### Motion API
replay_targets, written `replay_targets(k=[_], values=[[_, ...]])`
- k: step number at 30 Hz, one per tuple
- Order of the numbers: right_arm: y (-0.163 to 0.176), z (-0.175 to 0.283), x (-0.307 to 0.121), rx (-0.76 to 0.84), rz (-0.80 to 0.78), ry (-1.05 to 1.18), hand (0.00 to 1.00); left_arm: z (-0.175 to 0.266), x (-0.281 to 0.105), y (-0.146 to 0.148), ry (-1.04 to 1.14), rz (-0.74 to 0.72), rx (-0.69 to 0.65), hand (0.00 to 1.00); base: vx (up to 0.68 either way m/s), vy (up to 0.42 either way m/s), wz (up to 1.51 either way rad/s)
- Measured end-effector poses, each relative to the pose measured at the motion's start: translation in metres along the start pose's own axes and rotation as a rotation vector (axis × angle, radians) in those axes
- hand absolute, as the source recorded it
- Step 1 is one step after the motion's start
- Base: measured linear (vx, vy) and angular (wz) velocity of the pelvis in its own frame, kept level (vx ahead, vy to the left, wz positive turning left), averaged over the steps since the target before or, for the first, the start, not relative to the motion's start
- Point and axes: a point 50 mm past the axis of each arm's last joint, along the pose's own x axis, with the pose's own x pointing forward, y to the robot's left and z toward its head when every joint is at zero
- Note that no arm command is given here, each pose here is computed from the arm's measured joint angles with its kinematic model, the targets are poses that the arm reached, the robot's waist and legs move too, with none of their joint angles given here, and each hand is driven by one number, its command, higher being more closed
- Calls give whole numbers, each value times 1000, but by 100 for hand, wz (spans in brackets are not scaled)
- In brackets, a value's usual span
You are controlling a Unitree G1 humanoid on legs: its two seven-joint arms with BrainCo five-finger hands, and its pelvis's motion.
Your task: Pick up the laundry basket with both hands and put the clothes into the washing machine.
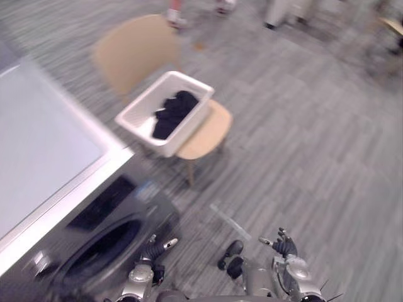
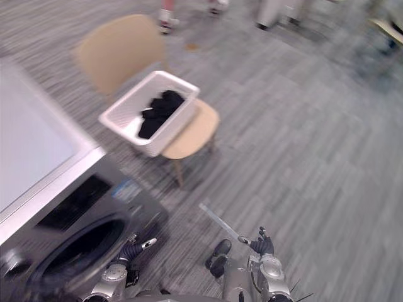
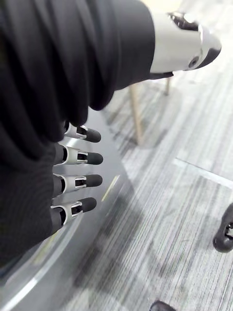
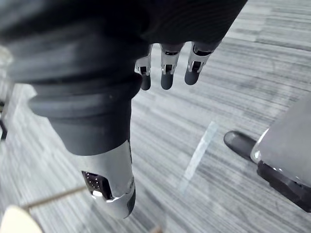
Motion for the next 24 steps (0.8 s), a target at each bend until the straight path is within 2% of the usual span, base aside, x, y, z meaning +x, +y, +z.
replay_targets(k=[3, 7, 13, 19, 24], values=[[4, -1, -1, -15, 18, 4, 0, 5, 2, -2, -14, -2, -13, 0, 218, -141, -132], [0, -6, 1, -30, 5, 39, 0, 5, 0, -21, -13, -34, -69, 0, 255, -38, -97], [2, 1, 4, -24, 8, 17, 0, 9, -1, -20, -38, -29, -91, 0, 267, 76, -45], [7, 10, 7, -30, 21, -6, 0, 0, -4, -23, -15, -44, -69, 0, 467, 205, -1], [7, 5, 6, -29, 21, 8, 0, 16, -2, -20, -78, -26, -55, 0, 457, 31, 89]])
